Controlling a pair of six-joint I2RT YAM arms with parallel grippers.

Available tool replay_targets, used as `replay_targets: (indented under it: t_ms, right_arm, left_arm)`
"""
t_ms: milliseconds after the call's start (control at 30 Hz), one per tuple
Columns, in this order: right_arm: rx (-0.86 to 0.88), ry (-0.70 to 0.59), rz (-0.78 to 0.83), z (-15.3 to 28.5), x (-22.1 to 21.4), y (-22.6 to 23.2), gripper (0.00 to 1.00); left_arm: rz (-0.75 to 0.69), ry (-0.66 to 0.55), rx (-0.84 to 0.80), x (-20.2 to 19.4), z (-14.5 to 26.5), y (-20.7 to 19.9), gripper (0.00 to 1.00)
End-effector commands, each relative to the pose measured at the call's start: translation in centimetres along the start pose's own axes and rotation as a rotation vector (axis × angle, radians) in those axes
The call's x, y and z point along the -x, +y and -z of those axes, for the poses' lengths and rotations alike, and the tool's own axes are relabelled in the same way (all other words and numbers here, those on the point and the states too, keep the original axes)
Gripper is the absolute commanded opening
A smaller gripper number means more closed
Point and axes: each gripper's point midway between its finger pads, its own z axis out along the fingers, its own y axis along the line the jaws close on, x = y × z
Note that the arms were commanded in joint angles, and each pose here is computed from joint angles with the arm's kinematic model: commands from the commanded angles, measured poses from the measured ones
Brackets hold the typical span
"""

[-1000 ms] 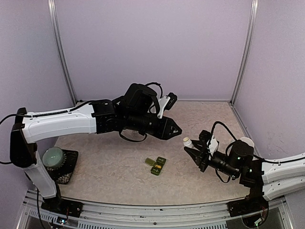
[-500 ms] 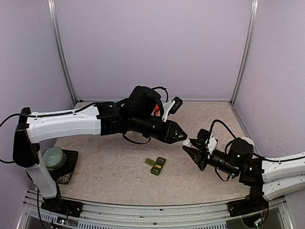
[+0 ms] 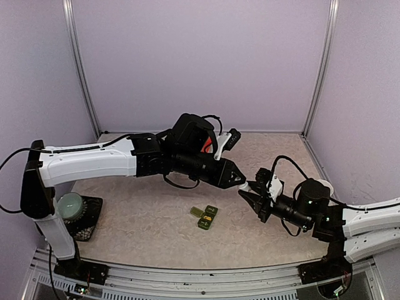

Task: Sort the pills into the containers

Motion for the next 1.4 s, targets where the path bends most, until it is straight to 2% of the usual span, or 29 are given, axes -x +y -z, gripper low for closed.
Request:
replay_targets:
  t_ms: [0, 333, 533, 667, 867, 1000, 1067, 1200, 1367]
  right_arm:
    - [0.022, -0.027, 0.015, -0.4, 1.5, 0.4, 0.28]
    - [-0.004, -0.021, -0.052, 0.0, 3.2, -0.6, 0.28]
    - [0.134, -0.121, -0.137, 0.6, 6.5, 1.2, 0.29]
    - [0.225, -0.132, -0.185, 1.2, 7.9, 2.4, 0.29]
    - [0.264, -0.175, -0.240, 2.7, 9.4, 2.5, 0.28]
    - [0.271, -0.185, -0.245, 3.1, 9.7, 2.5, 0.28]
    - [0.277, -0.185, -0.246, 3.2, 9.7, 2.5, 0.28]
    - [0.284, -0.184, -0.247, 3.2, 9.8, 2.6, 0.28]
    - [0.276, -0.179, -0.244, 3.3, 9.6, 2.5, 0.28]
  left_arm:
    - [-0.015, 0.007, -0.054, 0.4, -0.8, -1.3, 0.18]
    - [-0.047, 0.050, -0.076, -0.8, -1.3, -2.0, 0.18]
    - [-0.129, 0.005, -0.149, -0.6, -1.0, -3.9, 0.18]
    - [-0.241, 0.002, -0.166, -1.5, -0.6, -3.8, 0.19]
    - [-0.312, -0.016, -0.249, -2.6, 0.8, -5.0, 0.27]
    - [-0.317, -0.030, -0.223, -2.3, 1.1, -4.7, 0.32]
    - [-0.319, -0.026, -0.217, -2.3, 1.0, -4.5, 0.41]
    - [-0.318, -0.023, -0.207, -2.4, 1.0, -4.3, 0.49]
    - [-0.315, -0.032, -0.191, -2.2, 1.3, -3.9, 0.52]
